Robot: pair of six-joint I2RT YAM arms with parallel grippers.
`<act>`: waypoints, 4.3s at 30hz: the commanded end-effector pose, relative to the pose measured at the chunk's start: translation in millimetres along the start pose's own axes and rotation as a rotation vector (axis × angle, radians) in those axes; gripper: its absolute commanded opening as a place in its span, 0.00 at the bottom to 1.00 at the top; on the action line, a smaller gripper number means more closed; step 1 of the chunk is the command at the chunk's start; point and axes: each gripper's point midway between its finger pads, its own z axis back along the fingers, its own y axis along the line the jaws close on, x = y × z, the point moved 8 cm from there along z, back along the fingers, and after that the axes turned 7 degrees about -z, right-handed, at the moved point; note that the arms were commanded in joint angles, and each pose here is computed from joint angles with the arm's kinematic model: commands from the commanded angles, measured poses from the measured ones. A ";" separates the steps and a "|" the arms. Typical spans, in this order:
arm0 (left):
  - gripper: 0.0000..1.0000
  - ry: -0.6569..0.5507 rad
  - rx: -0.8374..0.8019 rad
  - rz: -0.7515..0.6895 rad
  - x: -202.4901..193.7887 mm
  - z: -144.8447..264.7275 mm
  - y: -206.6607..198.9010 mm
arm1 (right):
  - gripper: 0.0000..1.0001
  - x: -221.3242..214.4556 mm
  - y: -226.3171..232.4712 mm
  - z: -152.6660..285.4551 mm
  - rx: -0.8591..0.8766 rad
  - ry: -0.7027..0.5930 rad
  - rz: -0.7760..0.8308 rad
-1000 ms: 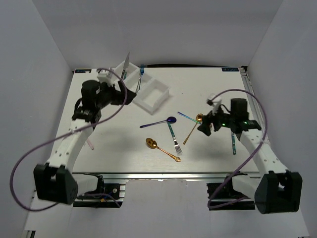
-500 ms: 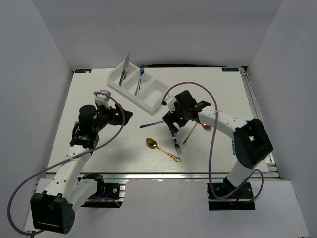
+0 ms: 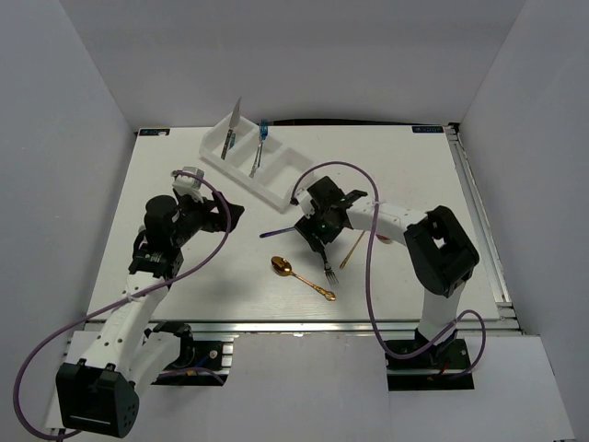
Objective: Sort the eating utensils into containers
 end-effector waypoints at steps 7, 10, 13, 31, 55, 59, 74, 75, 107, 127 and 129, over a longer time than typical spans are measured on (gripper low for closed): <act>0.98 -0.047 -0.004 -0.026 12.7 5.9 -2.2 | 0.61 -21.0 11.5 -5.0 0.016 0.061 0.038; 0.98 -0.045 -0.007 -0.024 12.0 5.9 -2.5 | 0.56 -26.5 13.1 -7.0 0.035 0.073 0.042; 0.98 -0.045 -0.009 -0.023 12.0 5.9 -2.7 | 0.51 -33.5 15.3 -10.4 0.062 0.097 0.042; 0.98 -0.042 -0.022 -0.013 9.8 5.3 -3.8 | 0.00 4.0 16.7 44.7 0.123 -0.042 0.110; 0.98 0.194 -0.749 0.233 17.0 -44.0 -66.0 | 0.00 -5.6 6.9 159.0 -0.007 -0.120 1.070; 0.98 0.321 -0.793 0.246 8.7 -65.3 -78.4 | 0.00 -12.9 32.4 160.8 0.052 -0.205 1.130; 0.93 0.640 -1.014 0.227 -48.6 -85.3 -128.9 | 0.00 -12.6 69.9 165.9 0.076 -0.316 1.259; 0.92 0.646 -1.034 0.221 -49.9 -85.6 -132.4 | 0.00 -12.1 70.9 165.2 0.077 -0.320 1.260; 0.10 0.845 -1.267 0.295 -87.0 -83.6 -172.9 | 0.00 -29.1 81.0 137.3 0.053 -0.249 1.324; 0.00 0.827 -1.063 0.203 -76.1 -96.3 -153.7 | 0.89 -24.1 58.8 176.8 -0.089 -0.285 1.239; 0.00 0.786 -1.006 0.207 -62.6 -102.2 -140.1 | 0.89 -22.9 48.9 193.7 -0.112 -0.332 1.203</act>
